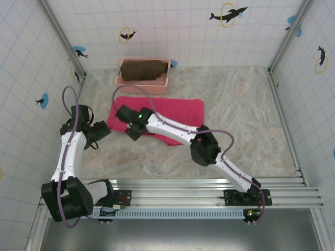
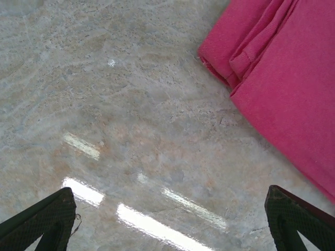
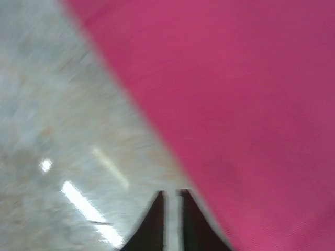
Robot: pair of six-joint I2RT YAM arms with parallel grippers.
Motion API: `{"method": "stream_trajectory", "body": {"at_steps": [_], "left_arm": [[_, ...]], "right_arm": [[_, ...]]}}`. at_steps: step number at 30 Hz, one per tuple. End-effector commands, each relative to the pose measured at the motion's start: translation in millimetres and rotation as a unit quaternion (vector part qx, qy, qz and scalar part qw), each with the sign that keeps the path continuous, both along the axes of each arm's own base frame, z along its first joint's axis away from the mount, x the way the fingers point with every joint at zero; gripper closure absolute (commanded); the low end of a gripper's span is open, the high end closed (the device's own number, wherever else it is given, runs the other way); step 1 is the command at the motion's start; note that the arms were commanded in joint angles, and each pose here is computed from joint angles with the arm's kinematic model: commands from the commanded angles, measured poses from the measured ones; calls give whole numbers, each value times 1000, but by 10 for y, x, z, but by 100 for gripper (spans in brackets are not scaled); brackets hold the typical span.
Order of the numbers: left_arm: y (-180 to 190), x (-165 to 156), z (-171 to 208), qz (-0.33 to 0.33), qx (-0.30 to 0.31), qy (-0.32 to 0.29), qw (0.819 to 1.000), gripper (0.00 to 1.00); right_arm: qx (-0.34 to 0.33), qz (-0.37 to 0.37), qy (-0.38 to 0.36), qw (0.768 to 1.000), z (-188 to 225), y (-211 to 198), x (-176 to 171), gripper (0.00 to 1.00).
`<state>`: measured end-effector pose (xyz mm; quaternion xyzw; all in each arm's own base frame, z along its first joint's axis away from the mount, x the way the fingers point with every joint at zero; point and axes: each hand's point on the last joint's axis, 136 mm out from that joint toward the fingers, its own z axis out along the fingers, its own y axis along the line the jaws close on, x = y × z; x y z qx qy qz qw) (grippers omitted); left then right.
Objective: Roll up the long pants
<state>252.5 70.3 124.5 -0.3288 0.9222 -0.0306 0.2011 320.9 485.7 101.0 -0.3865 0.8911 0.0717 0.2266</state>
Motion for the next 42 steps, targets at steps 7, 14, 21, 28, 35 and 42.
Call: {"method": "stream_trajectory", "body": {"at_steps": [7,14,21,28,35,42], "left_arm": [[-96,565,91,18,-75,-54,996,3],[-362,797,-150,47,-155,-74,984,3],[-508,1169,-547,64,-196,-56,977,3],[-492,1336,-730,70,-192,-25,979,3],[-505,1300,-875,68,-184,-1,981,4],[-509,1292,-975,67,-178,14,982,5]], "right_arm": [[39,-188,-27,981,740,-1661,948,1],[79,-302,50,949,212,-2697,1177,1],[72,-305,69,947,6,-2963,1450,1],[69,-313,107,941,-398,-2886,1758,1],[49,-337,128,931,-783,-3013,1884,0],[55,-330,156,929,-983,-2998,1874,37]]}}
